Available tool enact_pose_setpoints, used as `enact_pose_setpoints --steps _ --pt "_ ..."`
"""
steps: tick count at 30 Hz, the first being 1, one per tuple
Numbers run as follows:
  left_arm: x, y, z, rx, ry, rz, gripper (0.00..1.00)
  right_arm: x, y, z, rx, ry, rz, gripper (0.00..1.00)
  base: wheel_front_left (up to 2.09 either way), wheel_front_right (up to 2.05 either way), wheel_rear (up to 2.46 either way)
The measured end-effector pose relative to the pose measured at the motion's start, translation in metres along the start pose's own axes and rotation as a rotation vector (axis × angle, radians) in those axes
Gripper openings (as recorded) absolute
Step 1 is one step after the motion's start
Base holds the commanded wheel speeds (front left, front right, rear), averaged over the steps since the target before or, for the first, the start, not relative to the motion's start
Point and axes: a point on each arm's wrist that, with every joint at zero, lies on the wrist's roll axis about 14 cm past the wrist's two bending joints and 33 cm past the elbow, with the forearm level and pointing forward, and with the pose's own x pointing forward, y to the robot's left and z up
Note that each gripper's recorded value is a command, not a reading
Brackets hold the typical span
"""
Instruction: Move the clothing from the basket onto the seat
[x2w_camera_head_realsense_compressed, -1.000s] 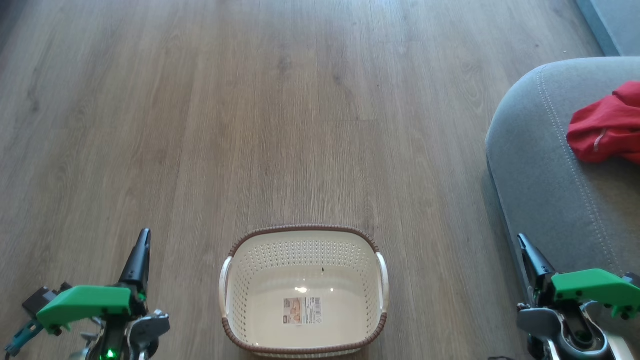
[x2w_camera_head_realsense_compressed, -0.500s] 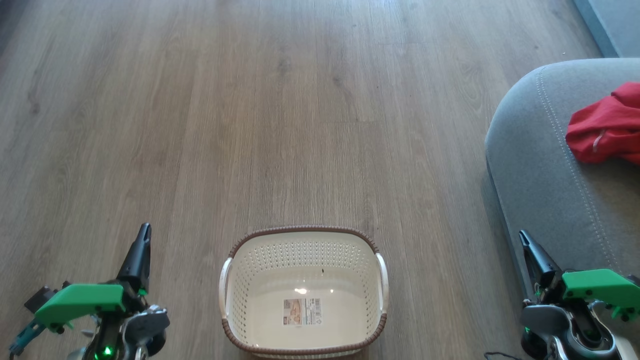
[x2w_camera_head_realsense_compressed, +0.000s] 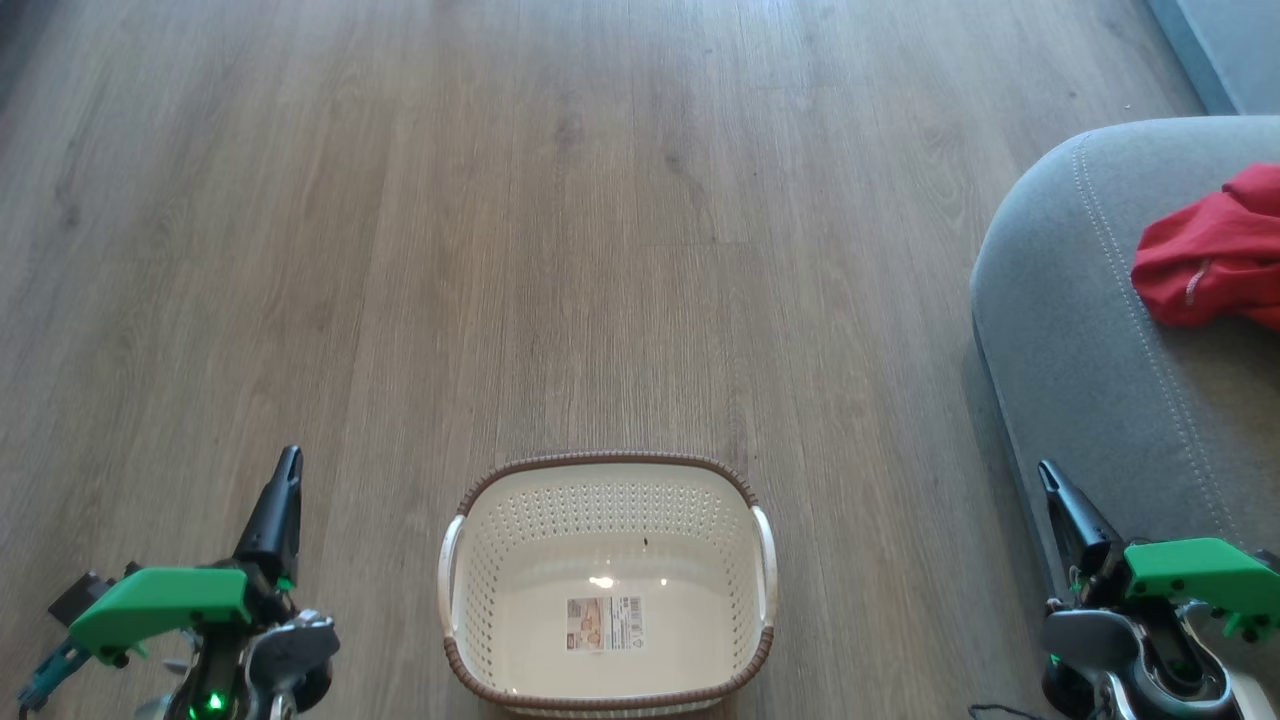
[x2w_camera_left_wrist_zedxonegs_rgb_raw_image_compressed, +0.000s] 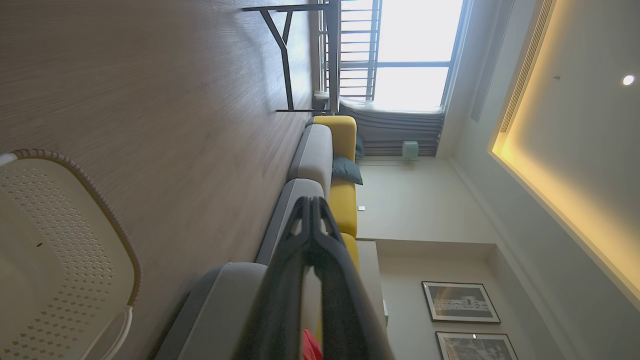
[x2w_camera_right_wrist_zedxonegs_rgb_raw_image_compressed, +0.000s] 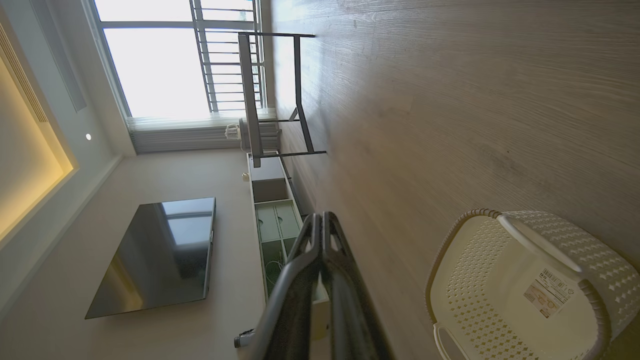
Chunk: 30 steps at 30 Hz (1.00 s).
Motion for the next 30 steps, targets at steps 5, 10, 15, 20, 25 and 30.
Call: enact_pose_setpoints --steps 5,10,15,20,25,30 --pt "0.0 0.0 -0.0001 0.0 0.0 0.0 0.0 0.0 0.0 0.0001 0.0 0.0 0.0 0.0 0.0 0.0 0.0" --pt "0.0 0.0 -0.0001 0.0 0.0 0.0 0.0 0.0 0.0 0.0001 0.0 0.0 0.0 0.0 0.0 0.0 0.0" --pt "0.0 -0.0001 -0.0001 0.0 0.0 0.0 0.0 0.0 0.0 0.0001 0.0 0.0 0.0 0.0 0.0 0.0 0.0" --pt "0.0 -0.0001 -0.0001 0.0 0.0 0.0 0.0 0.0 0.0 0.0001 0.0 0.0 0.0 0.0 0.0 0.0 0.0" --pt "0.0001 -0.0002 -0.0001 0.0 0.0 0.0 0.0 0.0 0.0 0.0 0.0 0.0 0.0 0.0 0.0 0.0 0.0" --pt "0.0003 -0.0004 -0.0001 0.0 0.0 -0.001 0.0 0.0 0.0 0.0 0.0 0.0 0.0 0.0 0.0 0.0 0.0"
